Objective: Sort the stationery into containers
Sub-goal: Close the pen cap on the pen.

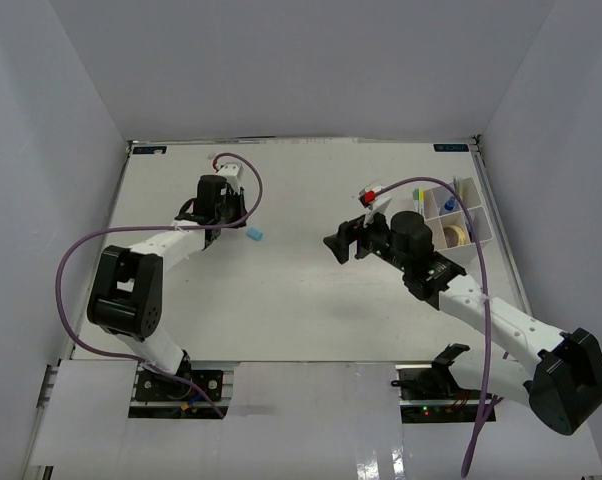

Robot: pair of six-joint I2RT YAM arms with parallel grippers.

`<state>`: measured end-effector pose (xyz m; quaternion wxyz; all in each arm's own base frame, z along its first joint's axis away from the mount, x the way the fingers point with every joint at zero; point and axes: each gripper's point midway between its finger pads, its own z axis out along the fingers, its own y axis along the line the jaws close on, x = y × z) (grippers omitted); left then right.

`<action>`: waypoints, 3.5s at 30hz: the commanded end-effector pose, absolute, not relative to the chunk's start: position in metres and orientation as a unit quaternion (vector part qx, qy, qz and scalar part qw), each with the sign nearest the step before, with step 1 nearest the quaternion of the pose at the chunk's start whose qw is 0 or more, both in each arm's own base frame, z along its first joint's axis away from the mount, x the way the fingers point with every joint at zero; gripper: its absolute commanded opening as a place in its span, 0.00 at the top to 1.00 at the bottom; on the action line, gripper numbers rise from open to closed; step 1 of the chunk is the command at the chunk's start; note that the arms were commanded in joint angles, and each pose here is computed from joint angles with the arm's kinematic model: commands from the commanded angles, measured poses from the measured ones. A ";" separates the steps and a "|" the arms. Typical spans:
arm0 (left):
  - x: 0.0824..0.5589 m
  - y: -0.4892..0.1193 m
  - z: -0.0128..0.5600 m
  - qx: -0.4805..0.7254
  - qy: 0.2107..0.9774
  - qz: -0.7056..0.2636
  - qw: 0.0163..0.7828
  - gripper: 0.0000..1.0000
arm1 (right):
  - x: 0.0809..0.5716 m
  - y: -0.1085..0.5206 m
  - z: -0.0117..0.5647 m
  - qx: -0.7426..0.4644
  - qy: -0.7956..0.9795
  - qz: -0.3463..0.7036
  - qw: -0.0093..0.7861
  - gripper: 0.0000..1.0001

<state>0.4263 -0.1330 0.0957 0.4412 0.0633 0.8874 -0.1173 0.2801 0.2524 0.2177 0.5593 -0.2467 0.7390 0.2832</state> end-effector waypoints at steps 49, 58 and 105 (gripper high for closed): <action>0.336 -0.079 0.252 -0.039 0.752 -0.120 0.647 1.00 | 0.391 0.490 0.062 -0.465 0.729 0.227 0.448 0.46; 0.336 -0.083 0.249 -0.031 0.754 -0.127 0.644 1.00 | 0.389 0.486 0.036 -0.453 0.750 0.221 0.427 0.56; 0.334 -0.102 0.245 0.001 0.765 -0.165 0.623 1.00 | 0.253 0.297 0.024 -0.358 0.916 0.082 0.162 0.38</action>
